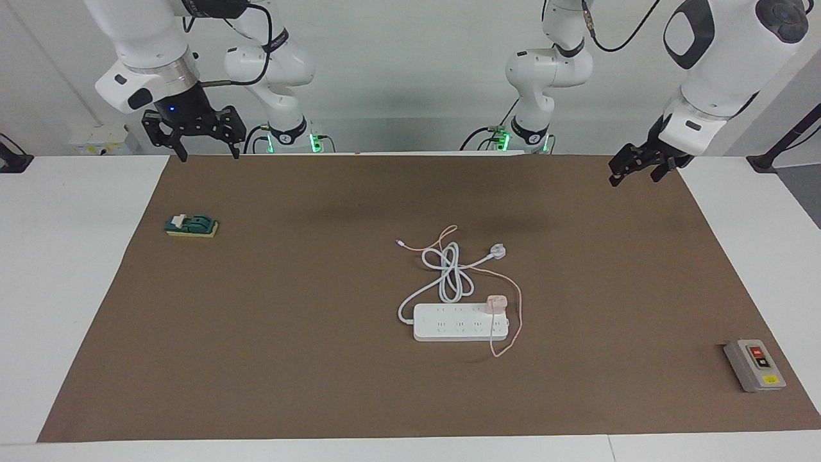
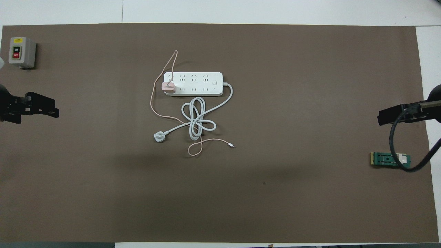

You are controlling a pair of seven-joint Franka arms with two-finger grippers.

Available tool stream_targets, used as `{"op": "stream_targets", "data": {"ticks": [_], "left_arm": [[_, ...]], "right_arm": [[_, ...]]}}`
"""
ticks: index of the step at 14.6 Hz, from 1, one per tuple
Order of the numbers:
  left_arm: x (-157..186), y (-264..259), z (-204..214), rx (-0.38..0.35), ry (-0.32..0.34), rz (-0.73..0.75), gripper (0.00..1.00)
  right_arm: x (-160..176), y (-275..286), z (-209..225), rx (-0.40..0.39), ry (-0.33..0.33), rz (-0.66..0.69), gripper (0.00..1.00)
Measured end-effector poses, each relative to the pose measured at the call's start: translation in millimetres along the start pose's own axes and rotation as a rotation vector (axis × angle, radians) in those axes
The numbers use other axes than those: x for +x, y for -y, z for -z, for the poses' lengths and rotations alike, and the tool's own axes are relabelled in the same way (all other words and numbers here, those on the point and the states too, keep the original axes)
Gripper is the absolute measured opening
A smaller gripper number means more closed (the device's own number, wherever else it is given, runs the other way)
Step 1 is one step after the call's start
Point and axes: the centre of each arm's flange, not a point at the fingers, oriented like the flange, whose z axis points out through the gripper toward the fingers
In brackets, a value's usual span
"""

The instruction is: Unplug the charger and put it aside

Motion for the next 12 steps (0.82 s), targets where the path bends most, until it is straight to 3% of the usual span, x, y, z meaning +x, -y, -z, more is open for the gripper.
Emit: {"op": "stream_targets", "data": {"ticks": [12], "left_arm": [[0.9, 4.0, 0.8, -0.001, -0.006, 0.012, 1.00]], "right_arm": [[-0.9, -0.4, 1.4, 0.000, -0.003, -0.001, 1.00]]}}
